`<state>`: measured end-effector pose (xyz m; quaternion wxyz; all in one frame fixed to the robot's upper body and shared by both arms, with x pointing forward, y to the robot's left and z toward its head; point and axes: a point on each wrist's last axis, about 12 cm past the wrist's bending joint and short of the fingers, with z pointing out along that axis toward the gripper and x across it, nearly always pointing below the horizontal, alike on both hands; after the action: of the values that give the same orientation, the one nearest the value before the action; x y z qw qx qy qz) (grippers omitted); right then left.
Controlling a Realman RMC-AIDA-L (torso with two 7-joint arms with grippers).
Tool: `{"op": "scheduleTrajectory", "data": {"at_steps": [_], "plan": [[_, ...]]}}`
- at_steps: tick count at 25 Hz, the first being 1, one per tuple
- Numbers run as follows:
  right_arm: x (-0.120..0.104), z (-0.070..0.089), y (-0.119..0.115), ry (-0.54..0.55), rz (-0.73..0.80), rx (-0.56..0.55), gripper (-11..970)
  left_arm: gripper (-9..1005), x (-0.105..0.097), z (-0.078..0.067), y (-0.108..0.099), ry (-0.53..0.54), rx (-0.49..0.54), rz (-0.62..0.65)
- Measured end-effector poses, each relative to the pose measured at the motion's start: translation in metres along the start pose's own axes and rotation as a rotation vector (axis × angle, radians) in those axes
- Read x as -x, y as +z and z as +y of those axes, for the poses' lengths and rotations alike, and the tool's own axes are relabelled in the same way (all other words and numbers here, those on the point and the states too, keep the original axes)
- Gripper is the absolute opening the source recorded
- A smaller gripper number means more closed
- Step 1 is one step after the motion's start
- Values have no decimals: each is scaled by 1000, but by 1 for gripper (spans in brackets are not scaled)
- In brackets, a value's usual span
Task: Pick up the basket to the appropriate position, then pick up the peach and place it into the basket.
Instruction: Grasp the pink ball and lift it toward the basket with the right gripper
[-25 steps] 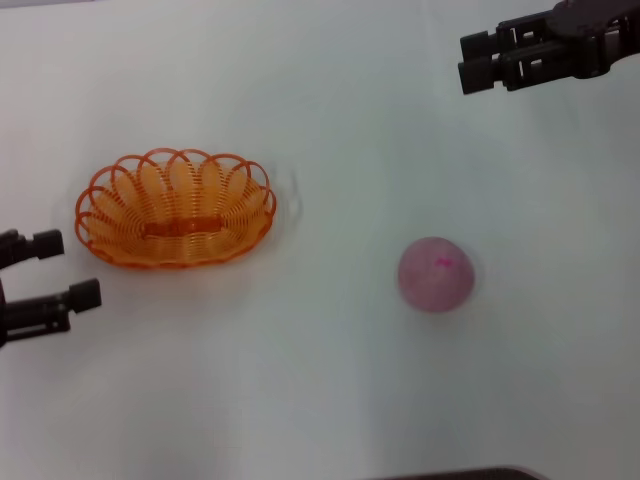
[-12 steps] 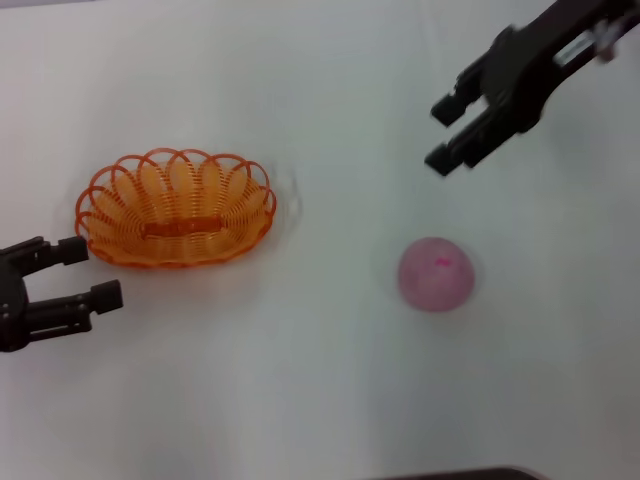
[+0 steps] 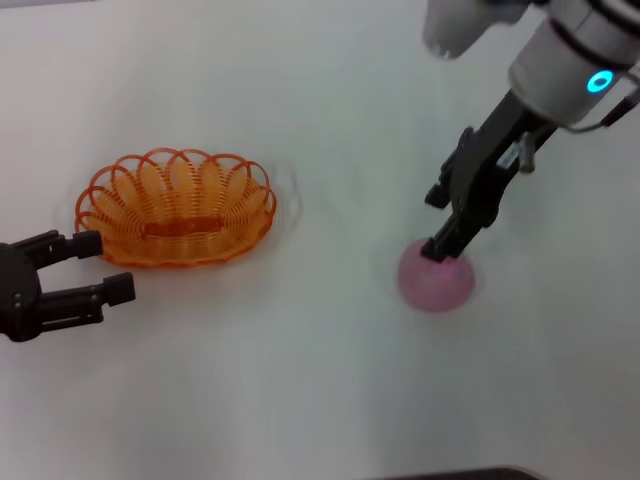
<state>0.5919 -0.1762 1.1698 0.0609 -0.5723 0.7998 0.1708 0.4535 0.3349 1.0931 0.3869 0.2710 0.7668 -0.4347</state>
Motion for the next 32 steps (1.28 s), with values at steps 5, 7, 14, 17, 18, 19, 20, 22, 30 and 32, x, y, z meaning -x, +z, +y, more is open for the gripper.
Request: {"op": "scheduleTrajectory", "data": {"at_steps": [5, 7, 14, 17, 18, 19, 20, 22, 30, 32], "plan": [[3, 2, 18, -2, 62, -4, 753, 907, 1, 1, 2, 0, -8, -2], [3, 3, 23, -7, 76, -6, 751, 908, 1, 1, 2, 0, -8, -2], [2, 6, 34, -22, 133, 6, 686, 908, -1, 2, 5, -15, -10, -6], [2, 5, 34, -21, 133, 4, 580, 908, 0, 2, 6, -17, -14, -3], [1, 5, 34, -20, 134, 4, 544, 908, 0, 3, 6, -16, -15, -1], [1, 5, 34, -20, 135, 4, 509, 908, 1, 3, 6, -16, -18, 2], [1, 5, 34, -21, 135, 4, 486, 908, 2, 3, 6, -17, -21, 6], [1, 5, 33, -20, 134, 3, 442, 908, 3, 4, 6, -19, -23, 9], [4, 4, 28, -16, 126, -6, 232, 908, 5, 3, 6, -16, -30, 11], [7, 2, 23, -24, 104, -23, 127, 908, 5, 3, 7, -16, -31, 12]]}}
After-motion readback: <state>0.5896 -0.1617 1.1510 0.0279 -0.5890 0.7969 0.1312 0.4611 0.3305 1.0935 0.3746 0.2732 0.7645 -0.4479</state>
